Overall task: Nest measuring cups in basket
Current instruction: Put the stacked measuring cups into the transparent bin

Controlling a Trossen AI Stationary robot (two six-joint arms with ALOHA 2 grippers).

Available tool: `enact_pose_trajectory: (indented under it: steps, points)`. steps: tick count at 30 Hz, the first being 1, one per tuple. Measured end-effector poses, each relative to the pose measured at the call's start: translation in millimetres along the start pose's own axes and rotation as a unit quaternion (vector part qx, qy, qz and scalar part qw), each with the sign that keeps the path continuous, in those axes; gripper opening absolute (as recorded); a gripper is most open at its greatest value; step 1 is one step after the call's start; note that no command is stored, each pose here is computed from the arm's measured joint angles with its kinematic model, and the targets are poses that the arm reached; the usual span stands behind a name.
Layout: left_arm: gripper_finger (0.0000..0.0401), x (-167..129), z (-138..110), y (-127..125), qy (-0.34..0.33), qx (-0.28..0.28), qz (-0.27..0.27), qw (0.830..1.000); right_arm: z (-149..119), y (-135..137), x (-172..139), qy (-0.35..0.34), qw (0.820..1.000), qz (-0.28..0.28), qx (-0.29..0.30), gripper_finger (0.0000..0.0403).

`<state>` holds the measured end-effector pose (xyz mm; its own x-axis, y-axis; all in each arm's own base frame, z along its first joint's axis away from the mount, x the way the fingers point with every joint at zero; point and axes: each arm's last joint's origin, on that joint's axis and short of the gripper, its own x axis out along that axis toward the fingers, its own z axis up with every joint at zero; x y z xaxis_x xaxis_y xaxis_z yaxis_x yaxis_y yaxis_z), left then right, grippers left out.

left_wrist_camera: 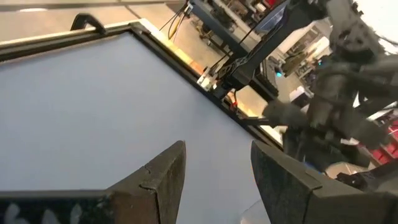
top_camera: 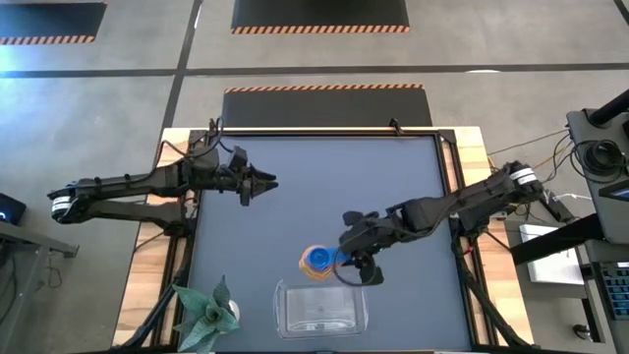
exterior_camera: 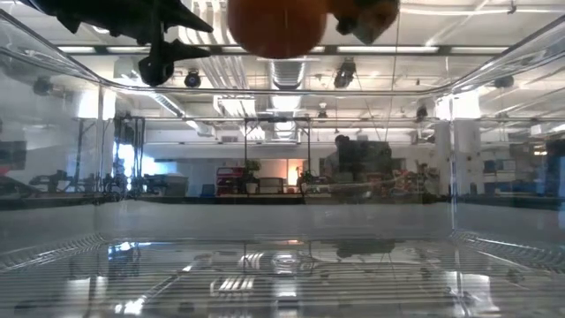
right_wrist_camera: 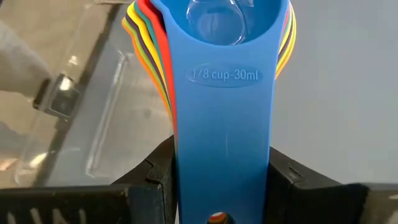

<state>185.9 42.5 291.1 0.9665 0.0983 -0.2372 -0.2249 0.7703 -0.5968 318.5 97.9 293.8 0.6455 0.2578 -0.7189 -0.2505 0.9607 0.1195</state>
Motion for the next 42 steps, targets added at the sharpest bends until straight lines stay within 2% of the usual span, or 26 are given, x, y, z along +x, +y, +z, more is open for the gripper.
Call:
enact_pose_trajectory:
  steps: [6, 13, 18, 24, 31, 42]
  points:
    - [0.0165, -12.4, 3.0, -4.3, -0.015, 0.03, -0.011, 0.999, 8.7, 14.8, 23.7, 0.014, 0.999, 0.012, 0.026, 0.0132]
    - [0.0165, -18.4, -1.0, -2.5, 0.004, 0.077, 0.003, 0.997, 11.2, 37.2, 53.8, 0.028, 0.999, 0.039, 0.019, 0.0132]
    - [0.0165, -17.9, -3.4, -0.4, 0.017, 0.081, 0.011, 0.997, 13.4, 49.1, 67.0, 0.032, 0.997, 0.061, 0.018, 0.0132]
    - [0.0165, -17.8, -1.9, 0.0, -0.001, 0.052, 0.028, 0.998, 7.6, 47.9, 85.1, 0.048, 0.997, 0.055, 0.02, 0.0132]
    - [0.0165, -18.7, 1.4, -2.5, -0.02, 0.007, 0.016, 1.0, -4.8, 47.3, 112.5, 0.079, 0.995, 0.055, 0.014, 0.0132]
    - [0.0165, -19.1, 1.9, -2.8, -0.024, -0.024, 0.015, 0.999, -9.4, 45.6, 120.4, 0.088, 0.992, 0.07, -0.052, 0.0132]
